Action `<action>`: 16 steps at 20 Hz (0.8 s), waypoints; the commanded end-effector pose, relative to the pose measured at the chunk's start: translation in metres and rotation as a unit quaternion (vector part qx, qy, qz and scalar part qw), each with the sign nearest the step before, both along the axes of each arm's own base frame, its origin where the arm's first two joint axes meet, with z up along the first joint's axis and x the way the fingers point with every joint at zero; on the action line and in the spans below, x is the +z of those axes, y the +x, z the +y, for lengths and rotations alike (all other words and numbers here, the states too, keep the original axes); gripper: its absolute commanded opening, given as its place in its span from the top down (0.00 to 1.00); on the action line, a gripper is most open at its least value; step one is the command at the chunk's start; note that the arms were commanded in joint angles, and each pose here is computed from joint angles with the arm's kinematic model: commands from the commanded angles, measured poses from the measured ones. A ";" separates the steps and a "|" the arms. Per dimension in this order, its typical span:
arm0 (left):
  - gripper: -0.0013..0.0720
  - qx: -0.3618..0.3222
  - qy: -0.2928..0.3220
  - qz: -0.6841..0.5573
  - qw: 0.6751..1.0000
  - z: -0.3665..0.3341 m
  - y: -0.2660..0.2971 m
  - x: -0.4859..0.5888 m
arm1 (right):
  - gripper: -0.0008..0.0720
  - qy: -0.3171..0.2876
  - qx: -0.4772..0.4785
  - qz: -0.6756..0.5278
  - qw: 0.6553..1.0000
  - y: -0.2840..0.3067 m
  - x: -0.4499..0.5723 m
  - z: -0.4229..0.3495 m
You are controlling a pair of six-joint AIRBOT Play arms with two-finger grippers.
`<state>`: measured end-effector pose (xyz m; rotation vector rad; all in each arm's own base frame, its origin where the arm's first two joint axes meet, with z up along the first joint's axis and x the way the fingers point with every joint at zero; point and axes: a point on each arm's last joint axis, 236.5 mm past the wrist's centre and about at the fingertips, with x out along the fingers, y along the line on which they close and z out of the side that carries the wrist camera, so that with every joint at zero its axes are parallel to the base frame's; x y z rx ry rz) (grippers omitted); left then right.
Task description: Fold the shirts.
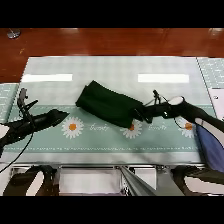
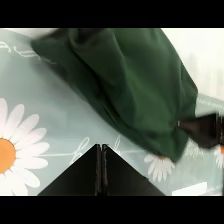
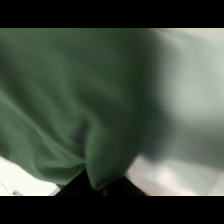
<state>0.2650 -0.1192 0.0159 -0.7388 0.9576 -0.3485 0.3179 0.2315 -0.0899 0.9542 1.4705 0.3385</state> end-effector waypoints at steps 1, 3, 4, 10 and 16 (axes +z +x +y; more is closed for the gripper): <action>0.95 -0.008 0.000 0.002 1.000 -0.004 -0.002 -0.001 | 0.97 0.004 0.071 -0.065 0.995 0.042 0.037 0.020; 0.95 -0.008 0.000 0.002 1.000 -0.004 -0.002 -0.001 | 0.97 -0.037 0.136 -0.138 0.980 0.075 0.091 0.009; 0.95 -0.008 0.000 0.002 1.000 -0.004 -0.002 -0.001 | 0.97 -0.082 0.159 -0.169 0.969 0.089 0.119 -0.003; 0.95 -0.008 0.000 0.002 1.000 -0.004 -0.002 -0.001 | 0.97 -0.210 0.136 -0.284 0.926 0.129 0.278 -0.081; 0.95 -0.008 0.000 0.002 1.000 -0.004 -0.002 -0.001 | 0.97 -0.300 0.002 -0.230 0.926 0.080 0.332 -0.230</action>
